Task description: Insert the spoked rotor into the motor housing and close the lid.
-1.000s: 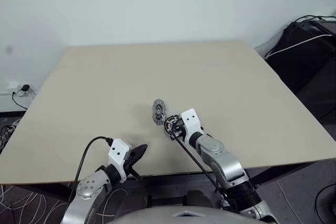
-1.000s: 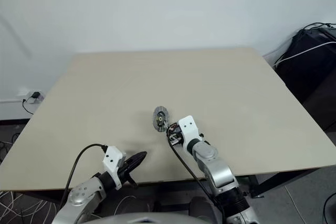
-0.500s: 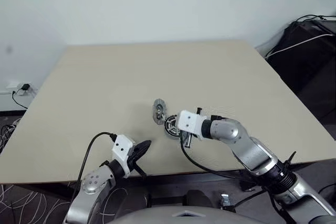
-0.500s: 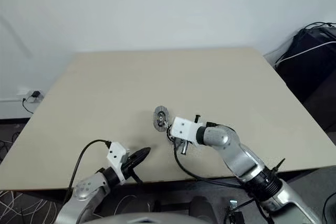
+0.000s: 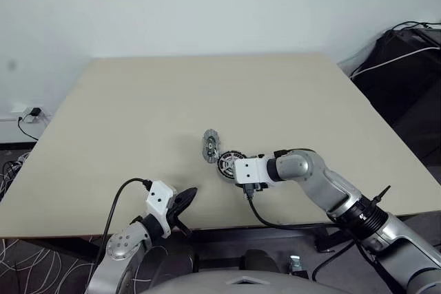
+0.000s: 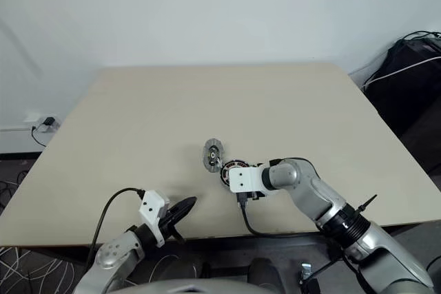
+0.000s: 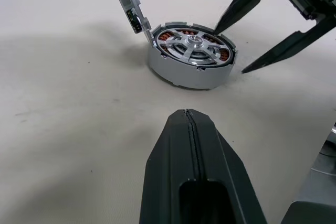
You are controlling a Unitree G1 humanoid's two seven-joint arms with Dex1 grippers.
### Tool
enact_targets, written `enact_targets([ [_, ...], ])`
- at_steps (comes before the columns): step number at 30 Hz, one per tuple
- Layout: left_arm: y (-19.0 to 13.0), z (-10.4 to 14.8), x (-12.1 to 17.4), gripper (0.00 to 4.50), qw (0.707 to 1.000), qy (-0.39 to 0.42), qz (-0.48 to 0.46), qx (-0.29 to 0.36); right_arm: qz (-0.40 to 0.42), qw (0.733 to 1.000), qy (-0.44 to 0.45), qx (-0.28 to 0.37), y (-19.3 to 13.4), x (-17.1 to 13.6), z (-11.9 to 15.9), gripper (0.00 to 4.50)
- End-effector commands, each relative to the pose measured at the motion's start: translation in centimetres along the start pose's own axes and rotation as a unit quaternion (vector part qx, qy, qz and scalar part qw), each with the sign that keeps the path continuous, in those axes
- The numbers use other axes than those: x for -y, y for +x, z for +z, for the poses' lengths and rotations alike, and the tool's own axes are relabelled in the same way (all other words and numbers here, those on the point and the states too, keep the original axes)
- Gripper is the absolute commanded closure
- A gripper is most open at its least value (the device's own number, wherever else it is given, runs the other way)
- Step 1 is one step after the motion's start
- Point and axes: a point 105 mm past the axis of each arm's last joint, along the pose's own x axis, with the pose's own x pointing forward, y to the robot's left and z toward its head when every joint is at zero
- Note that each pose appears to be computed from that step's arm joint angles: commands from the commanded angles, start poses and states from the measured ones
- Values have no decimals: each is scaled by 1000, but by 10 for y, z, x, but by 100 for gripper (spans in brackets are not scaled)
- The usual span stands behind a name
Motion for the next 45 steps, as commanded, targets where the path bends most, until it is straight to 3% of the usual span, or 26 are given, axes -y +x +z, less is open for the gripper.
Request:
enact_targets([
  [1,1,12,-1,450,1000,11,4,24,3,1000,-21,-5,-3,4,-1,193],
  [10,2,11,1,450,1000,7,6,27,13,1000,-14,-15,7,-1,-8,193],
  [18,1,9,2,450,1000,5,7,27,15,1000,-12,-25,10,-3,-14,436],
  [25,2,9,1,450,1000,5,6,27,-16,1000,6,-18,6,5,-14,443],
  [32,3,9,0,450,1000,3,6,27,-21,988,147,46,-11,-2,2,443],
  [40,4,7,1,450,1000,0,2,25,-20,943,328,57,-17,-24,18,443],
  [45,5,7,2,450,1000,0,-4,24,-57,912,404,50,-8,-19,26,443],
])
